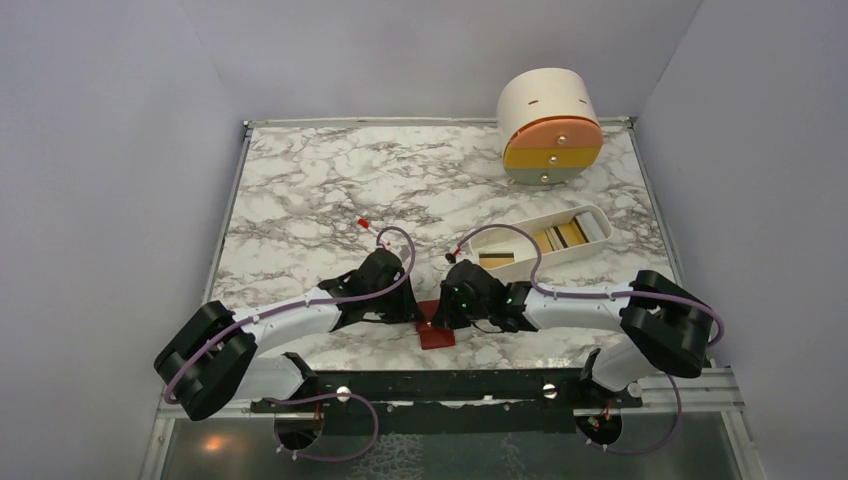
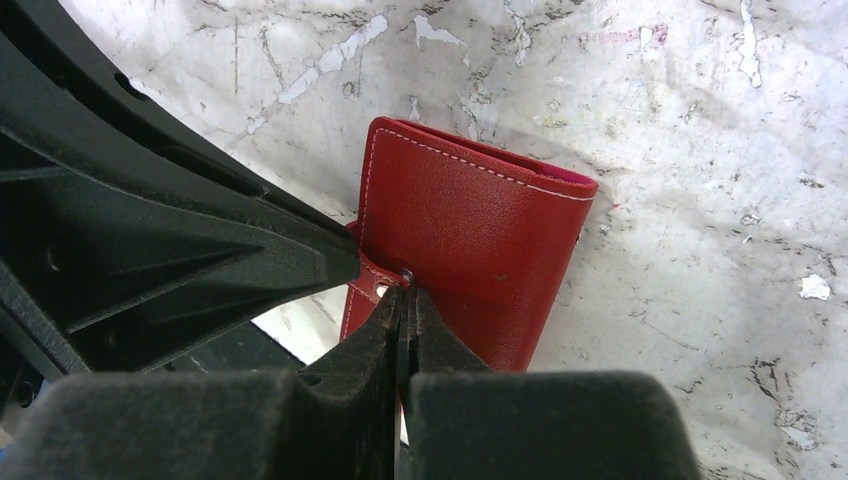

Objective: Put the credit cards into the card holder
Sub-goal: Close the card holder at the center of the board.

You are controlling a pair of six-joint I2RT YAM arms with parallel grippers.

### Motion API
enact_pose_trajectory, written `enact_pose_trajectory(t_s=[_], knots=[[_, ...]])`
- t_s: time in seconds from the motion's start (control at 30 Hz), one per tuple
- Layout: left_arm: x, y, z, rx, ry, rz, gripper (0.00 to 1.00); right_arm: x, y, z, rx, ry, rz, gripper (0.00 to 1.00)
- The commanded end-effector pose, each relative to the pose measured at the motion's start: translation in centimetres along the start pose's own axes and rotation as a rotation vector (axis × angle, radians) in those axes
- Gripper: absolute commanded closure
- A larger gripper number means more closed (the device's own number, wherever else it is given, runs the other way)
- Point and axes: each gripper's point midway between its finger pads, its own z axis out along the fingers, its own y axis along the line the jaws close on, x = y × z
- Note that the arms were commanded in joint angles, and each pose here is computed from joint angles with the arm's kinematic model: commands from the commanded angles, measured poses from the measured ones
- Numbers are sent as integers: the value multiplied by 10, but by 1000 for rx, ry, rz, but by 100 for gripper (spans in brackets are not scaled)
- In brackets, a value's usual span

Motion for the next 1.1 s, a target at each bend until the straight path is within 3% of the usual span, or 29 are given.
enact_pose_trajectory(t_s=[0.0, 0.63, 1.07], knots=[[-6, -8, 0, 17, -13, 21, 90, -9, 2, -1, 19, -29, -40, 99], [-14, -13, -12, 1, -45, 8, 84, -16, 6, 0, 11, -50, -51, 99], [-3, -13, -8, 32, 5, -2, 84, -17, 8, 5, 45, -16, -56, 99]])
